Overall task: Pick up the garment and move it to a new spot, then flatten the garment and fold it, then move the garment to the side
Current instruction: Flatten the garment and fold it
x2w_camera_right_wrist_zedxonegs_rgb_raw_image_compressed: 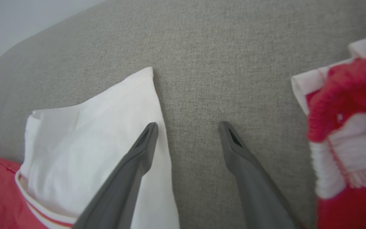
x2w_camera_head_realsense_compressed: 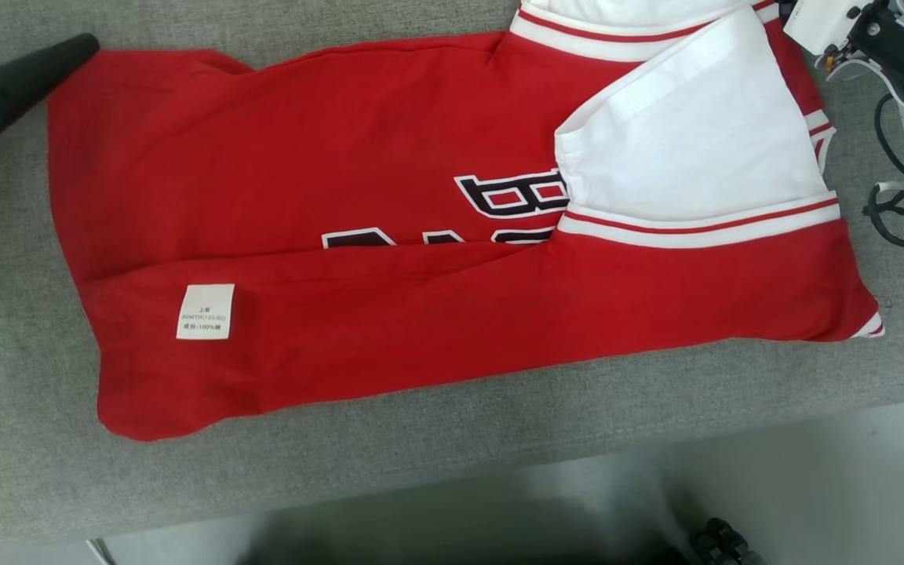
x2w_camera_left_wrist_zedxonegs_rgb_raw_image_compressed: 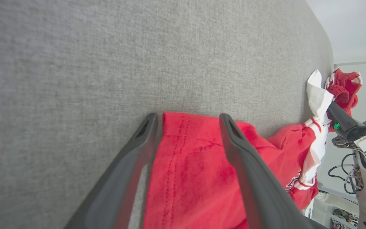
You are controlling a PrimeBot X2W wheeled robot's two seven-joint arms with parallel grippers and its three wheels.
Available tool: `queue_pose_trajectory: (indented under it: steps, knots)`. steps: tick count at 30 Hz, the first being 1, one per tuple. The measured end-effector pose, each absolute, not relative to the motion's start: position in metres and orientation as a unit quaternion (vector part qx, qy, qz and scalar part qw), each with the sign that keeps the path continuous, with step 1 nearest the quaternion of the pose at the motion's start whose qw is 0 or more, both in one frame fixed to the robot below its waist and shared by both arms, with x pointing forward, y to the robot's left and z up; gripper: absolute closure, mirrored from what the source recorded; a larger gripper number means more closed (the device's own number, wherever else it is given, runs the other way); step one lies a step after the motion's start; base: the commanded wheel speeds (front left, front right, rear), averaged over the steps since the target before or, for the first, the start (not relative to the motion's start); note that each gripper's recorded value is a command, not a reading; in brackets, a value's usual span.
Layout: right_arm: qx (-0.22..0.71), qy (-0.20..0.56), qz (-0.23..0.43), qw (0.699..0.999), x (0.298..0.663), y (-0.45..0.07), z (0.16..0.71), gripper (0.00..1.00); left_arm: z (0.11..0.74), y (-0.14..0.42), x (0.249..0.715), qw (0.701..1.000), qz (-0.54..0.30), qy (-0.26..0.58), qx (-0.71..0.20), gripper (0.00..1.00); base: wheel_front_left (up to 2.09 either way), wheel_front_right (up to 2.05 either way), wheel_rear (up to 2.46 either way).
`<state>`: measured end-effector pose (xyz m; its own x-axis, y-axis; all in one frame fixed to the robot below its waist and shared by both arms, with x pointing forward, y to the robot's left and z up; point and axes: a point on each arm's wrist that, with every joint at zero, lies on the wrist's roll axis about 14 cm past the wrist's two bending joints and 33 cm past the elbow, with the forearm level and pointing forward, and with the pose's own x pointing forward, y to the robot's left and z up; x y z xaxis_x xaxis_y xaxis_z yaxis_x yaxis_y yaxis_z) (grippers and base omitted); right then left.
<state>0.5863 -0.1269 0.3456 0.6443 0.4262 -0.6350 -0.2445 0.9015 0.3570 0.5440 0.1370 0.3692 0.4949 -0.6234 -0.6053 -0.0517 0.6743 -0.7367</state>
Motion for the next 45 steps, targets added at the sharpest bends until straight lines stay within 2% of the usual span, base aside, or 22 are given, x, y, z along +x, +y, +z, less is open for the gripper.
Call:
queue_pose_trajectory:
  steps: [8, 9, 10, 12, 45]
  knots:
    - [0.119, 0.378, 0.189, 0.899, 0.587, -0.125, 0.344, 0.0, 0.371, 0.133, 0.535, 0.781, -0.195, 0.478, -0.352, 0.0, 0.0, 0.0, 0.0]
    - [0.119, 0.378, 0.189, 0.898, 0.587, -0.125, 0.344, 0.0, 0.371, 0.133, 0.535, 0.781, -0.195, 0.479, -0.351, 0.2, 0.0, 0.0, 0.0]
    - [0.119, 0.379, 0.19, 0.898, 0.587, -0.125, 0.344, 0.0, 0.371, 0.132, 0.534, 0.781, -0.195, 0.479, -0.351, 0.53, 0.0, 0.0, 0.0]
    - [0.118, 0.378, 0.191, 0.898, 0.587, -0.124, 0.345, 0.0, 0.369, 0.133, 0.531, 0.779, -0.194, 0.484, -0.348, 1.0, 0.0, 0.0, 0.0]
    - [0.109, 0.399, 0.227, 0.882, 0.572, -0.101, 0.351, 0.0, 0.37, 0.13, 0.514, 0.773, -0.194, 0.497, -0.345, 1.0, 0.0, 0.0, 0.0]
